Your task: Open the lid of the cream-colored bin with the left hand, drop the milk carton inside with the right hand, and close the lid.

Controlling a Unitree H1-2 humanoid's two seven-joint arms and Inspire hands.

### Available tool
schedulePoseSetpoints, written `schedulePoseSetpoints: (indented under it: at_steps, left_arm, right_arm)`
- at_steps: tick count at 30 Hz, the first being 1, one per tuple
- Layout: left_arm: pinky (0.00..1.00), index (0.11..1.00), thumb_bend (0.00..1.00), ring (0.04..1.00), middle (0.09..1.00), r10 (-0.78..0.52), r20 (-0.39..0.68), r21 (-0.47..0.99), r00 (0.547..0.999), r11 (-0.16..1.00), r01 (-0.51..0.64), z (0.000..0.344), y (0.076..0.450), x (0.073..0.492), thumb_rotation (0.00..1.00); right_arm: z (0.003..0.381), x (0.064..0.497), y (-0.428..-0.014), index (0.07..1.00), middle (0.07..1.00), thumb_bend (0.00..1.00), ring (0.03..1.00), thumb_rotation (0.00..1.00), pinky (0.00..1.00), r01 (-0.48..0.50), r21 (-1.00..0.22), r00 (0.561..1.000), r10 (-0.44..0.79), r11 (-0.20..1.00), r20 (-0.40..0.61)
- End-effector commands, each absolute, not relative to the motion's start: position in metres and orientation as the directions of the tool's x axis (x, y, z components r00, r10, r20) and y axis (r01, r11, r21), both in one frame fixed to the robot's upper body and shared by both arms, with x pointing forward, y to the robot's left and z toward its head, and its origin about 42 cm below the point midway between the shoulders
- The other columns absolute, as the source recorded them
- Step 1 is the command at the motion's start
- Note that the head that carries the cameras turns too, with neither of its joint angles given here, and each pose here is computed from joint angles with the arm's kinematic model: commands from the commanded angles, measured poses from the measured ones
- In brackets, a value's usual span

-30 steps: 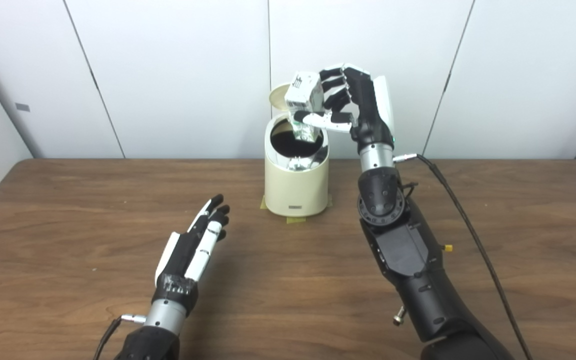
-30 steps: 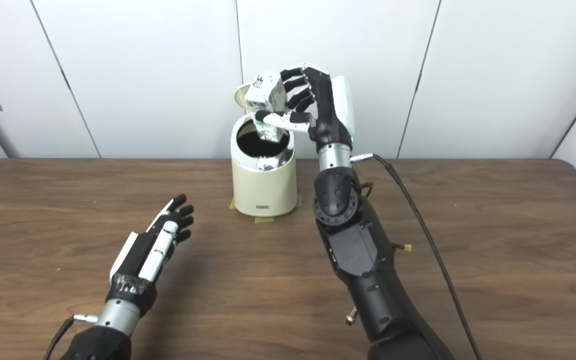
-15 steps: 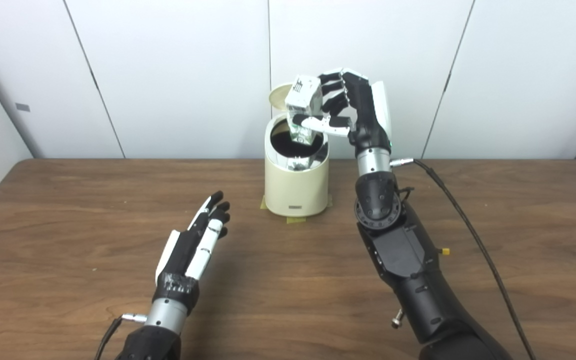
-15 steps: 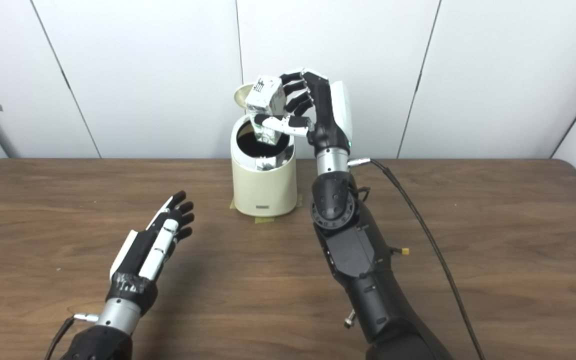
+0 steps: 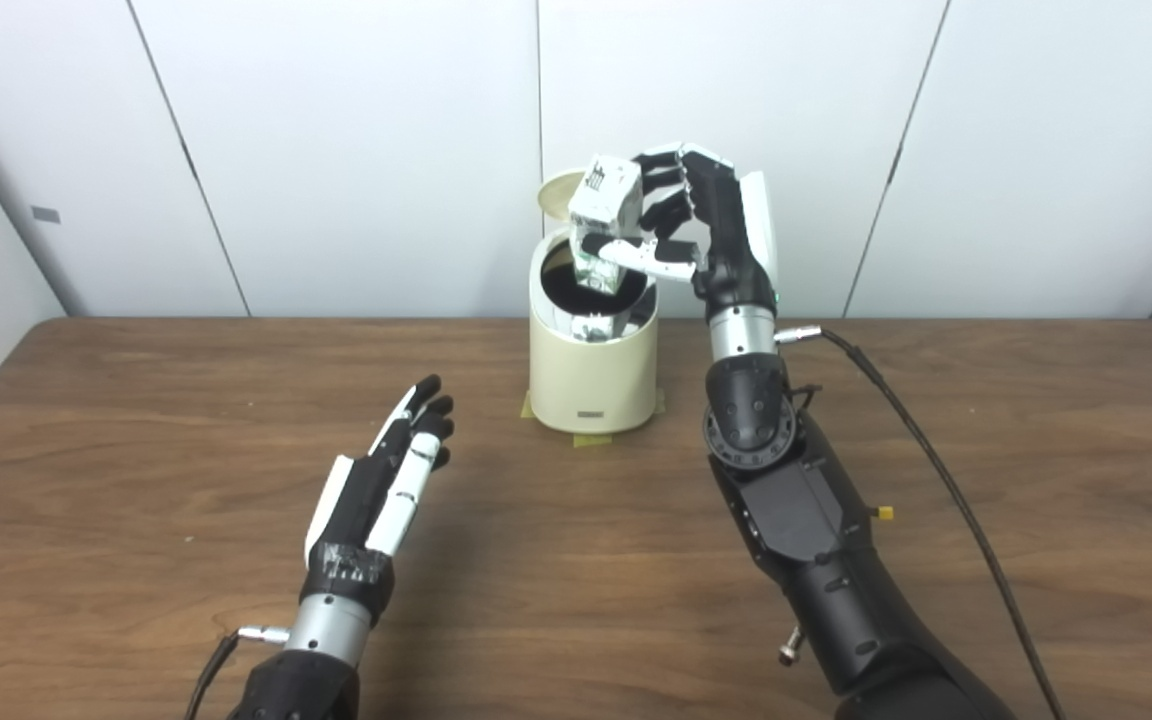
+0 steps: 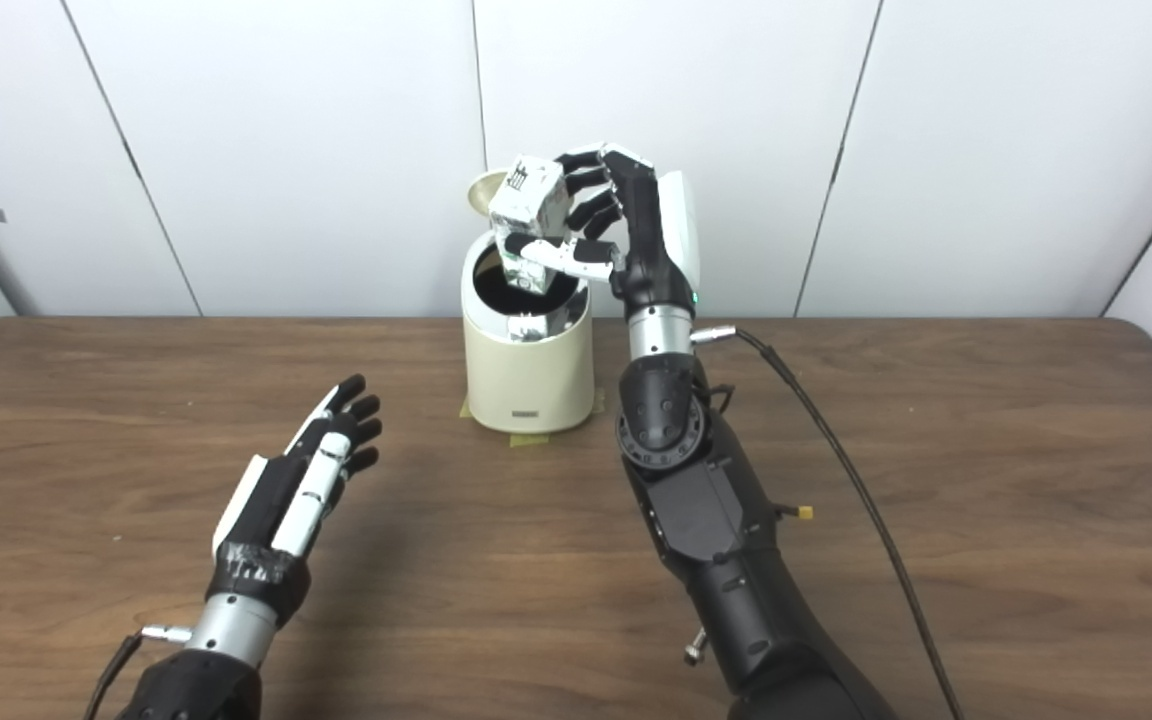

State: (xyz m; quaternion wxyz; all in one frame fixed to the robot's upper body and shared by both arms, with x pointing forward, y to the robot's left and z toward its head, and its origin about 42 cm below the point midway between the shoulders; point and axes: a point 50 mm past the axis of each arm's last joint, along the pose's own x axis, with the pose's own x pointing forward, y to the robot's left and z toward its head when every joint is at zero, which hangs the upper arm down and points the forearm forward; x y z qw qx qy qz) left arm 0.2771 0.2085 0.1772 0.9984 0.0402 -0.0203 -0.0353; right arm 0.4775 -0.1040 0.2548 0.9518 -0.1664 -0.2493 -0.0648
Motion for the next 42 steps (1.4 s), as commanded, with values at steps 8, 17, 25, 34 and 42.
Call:
schedulePoseSetpoints:
  at_steps: [8,17,25,34,42]
  left_arm:
    - [0.93,0.965,0.44,0.930,0.939,-0.074,0.106,0.083,0.992,0.994,0.065,0.194,0.207,0.280,0.83]
    - [0.90,0.963,0.44,0.925,0.936,-0.079,0.104,0.101,0.991,0.993,0.068,0.193,0.208,0.281,0.82]
    - [0.92,0.964,0.43,0.930,0.935,-0.081,0.106,0.086,0.991,0.994,0.071,0.192,0.207,0.281,0.83]
    - [0.92,0.961,0.45,0.926,0.928,-0.076,0.106,0.099,0.991,0.993,0.066,0.193,0.207,0.282,0.83]
    - [0.92,0.964,0.46,0.931,0.934,-0.076,0.110,0.084,0.991,0.994,0.067,0.193,0.206,0.282,0.83]
  right_arm:
    - [0.282,0.473,-0.090,0.538,0.512,0.49,0.406,0.00,0.28,0.211,-0.245,0.802,-0.024,0.946,0.597]
    - [0.280,0.469,-0.094,0.535,0.496,0.49,0.402,0.00,0.30,0.208,-0.227,0.801,-0.032,0.951,0.598]
    - [0.280,0.471,-0.096,0.538,0.511,0.49,0.407,0.00,0.28,0.218,-0.227,0.796,-0.039,0.949,0.604]
    - [0.283,0.479,-0.097,0.530,0.502,0.49,0.403,0.00,0.30,0.218,-0.223,0.788,-0.037,0.950,0.615]
    - [0.281,0.486,-0.094,0.525,0.504,0.49,0.402,0.00,0.30,0.218,-0.249,0.782,-0.017,0.944,0.623]
